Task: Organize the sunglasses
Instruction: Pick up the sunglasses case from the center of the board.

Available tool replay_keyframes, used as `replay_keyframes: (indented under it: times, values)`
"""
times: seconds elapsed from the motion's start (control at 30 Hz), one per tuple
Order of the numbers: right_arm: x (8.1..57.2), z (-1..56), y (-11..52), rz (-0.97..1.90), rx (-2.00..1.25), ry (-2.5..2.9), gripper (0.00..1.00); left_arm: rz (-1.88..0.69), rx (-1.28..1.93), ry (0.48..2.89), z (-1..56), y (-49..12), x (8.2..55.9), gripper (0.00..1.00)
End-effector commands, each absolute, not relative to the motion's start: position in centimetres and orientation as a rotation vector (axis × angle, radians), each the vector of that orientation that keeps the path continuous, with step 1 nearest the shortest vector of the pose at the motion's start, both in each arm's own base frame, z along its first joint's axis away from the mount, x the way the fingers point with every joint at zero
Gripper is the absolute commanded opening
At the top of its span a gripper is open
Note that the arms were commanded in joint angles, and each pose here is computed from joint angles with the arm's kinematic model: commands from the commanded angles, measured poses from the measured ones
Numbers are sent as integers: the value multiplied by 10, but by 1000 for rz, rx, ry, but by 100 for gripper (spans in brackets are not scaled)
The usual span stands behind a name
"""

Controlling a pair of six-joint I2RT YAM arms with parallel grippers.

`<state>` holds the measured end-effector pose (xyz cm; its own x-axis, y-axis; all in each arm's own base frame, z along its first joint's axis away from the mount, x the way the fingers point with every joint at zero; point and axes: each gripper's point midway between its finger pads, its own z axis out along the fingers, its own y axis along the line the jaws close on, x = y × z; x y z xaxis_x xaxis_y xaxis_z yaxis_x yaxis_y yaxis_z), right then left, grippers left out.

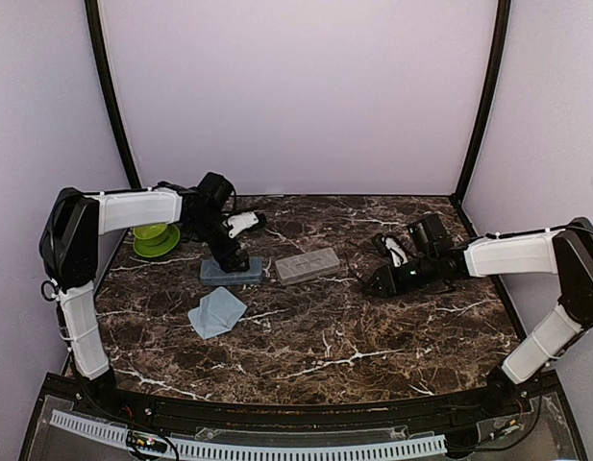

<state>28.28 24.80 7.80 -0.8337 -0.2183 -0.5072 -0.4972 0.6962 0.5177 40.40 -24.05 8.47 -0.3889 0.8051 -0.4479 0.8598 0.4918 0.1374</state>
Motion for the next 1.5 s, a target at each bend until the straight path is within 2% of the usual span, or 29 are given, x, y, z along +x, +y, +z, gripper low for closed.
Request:
replay_keyframes:
  times: [0.0, 0.47, 0.63, 0.77, 1.03, 1.3, 1.47]
  values:
    - [283, 75, 248, 941, -575, 2469, 37, -226, 1438, 2336, 69, -241, 397, 99]
    - [284, 73, 248, 941, -574, 2477, 37, -299, 1469, 2399, 37, -245, 393, 99]
    - [283, 71, 248, 942, -572, 2482, 37, -325, 1452, 2433, 32, -245, 390, 95]
    - [284, 73, 249, 950, -570, 2477, 37, -329, 1415, 2479, 32, -243, 388, 87]
    - [287, 84, 249, 944, -559, 2458, 37, -243, 1344, 2457, 58, -242, 407, 63]
    - [293, 102, 250, 937, -532, 2416, 36, -100, 1228, 2282, 136, -249, 439, 57]
    - [294, 121, 265, 962, -584, 2348, 38, -217, 1217, 2241, 158, -289, 410, 54]
